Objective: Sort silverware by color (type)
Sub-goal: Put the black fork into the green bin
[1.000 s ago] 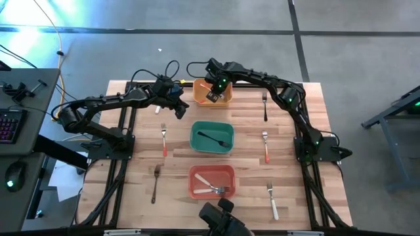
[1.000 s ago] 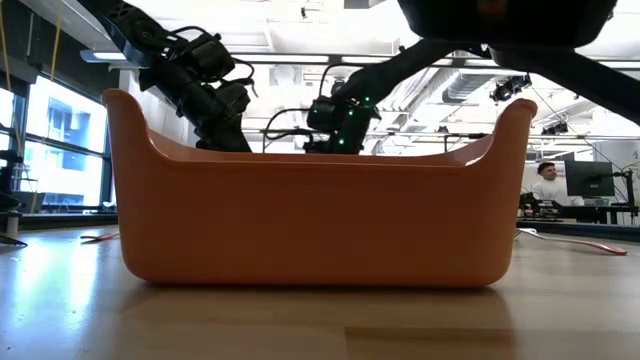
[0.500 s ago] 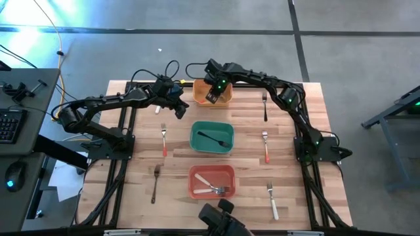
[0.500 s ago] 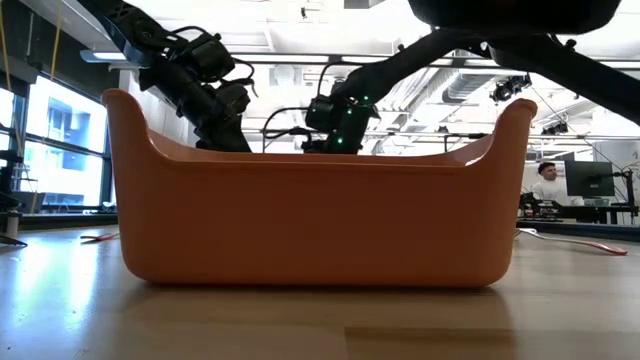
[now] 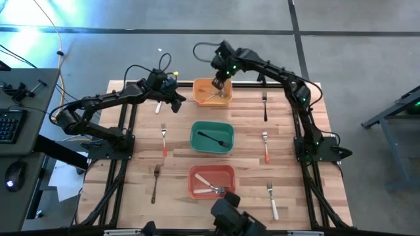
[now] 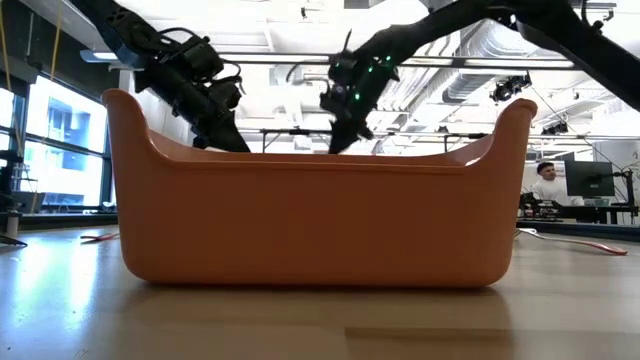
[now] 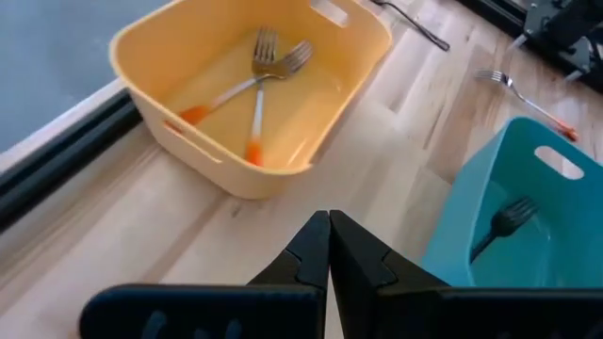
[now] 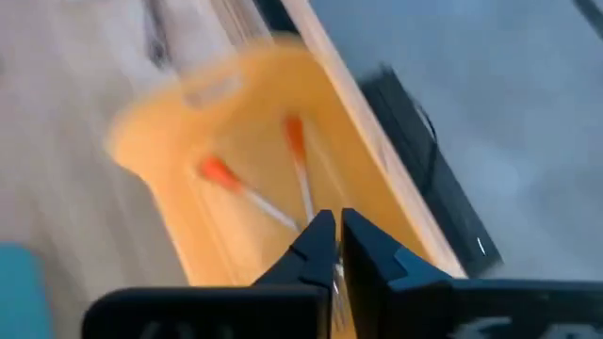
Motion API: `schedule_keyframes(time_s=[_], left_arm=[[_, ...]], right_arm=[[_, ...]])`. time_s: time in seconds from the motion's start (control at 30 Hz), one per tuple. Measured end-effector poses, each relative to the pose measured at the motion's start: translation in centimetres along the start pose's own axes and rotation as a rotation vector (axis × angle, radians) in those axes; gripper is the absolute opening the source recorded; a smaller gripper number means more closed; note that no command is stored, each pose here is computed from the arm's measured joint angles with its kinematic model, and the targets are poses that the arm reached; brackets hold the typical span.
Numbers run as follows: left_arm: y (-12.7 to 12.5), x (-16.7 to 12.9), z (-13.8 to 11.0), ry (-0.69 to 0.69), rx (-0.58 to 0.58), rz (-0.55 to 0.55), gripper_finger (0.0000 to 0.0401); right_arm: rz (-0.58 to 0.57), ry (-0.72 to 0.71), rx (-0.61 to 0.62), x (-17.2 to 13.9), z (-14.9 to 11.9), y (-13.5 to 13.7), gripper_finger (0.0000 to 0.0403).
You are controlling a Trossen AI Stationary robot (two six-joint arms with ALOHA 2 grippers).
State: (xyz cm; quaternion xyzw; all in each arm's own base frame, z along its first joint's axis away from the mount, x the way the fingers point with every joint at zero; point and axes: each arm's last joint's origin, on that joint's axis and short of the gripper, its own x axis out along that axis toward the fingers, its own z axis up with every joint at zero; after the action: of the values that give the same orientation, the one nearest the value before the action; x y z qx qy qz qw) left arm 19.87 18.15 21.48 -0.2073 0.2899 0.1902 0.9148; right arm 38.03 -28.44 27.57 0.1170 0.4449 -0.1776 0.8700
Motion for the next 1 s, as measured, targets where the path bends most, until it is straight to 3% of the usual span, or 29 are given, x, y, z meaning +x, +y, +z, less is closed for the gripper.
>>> schedule_keyframes(time_s=[0.33, 0.47, 0.7, 0.87, 1.0], left_arm=[[2.6, -1.8, 0.7, 0.112, 0.075, 0.023, 0.0000], [3.1, -1.4, 1.4, 0.167, 0.101, 0.017, 0.0000], [4.1, 0.6, 0.8, 0.332, 0.092, -0.017, 0.0000], [4.6, 1.1, 0.8, 0.448, 0.145, 0.029, 0.0003], [5.0, 1.1, 0.9, 0.508, 0.212, 0.088, 0.0022]], right_arm=[[0.147, -0.322, -0.058, -1.3, 3.1, 0.8, 0.0000], [0.199, -0.460, -0.053, 0.0, 3.5, 1.5, 0.0000], [0.267, -0.562, 0.039, 2.0, 1.2, 2.7, 0.0000], [0.224, -0.616, 0.081, -0.4, -2.5, 3.5, 0.0000], [0.182, -0.652, 0.122, -4.4, -6.4, 3.3, 0.0000]])
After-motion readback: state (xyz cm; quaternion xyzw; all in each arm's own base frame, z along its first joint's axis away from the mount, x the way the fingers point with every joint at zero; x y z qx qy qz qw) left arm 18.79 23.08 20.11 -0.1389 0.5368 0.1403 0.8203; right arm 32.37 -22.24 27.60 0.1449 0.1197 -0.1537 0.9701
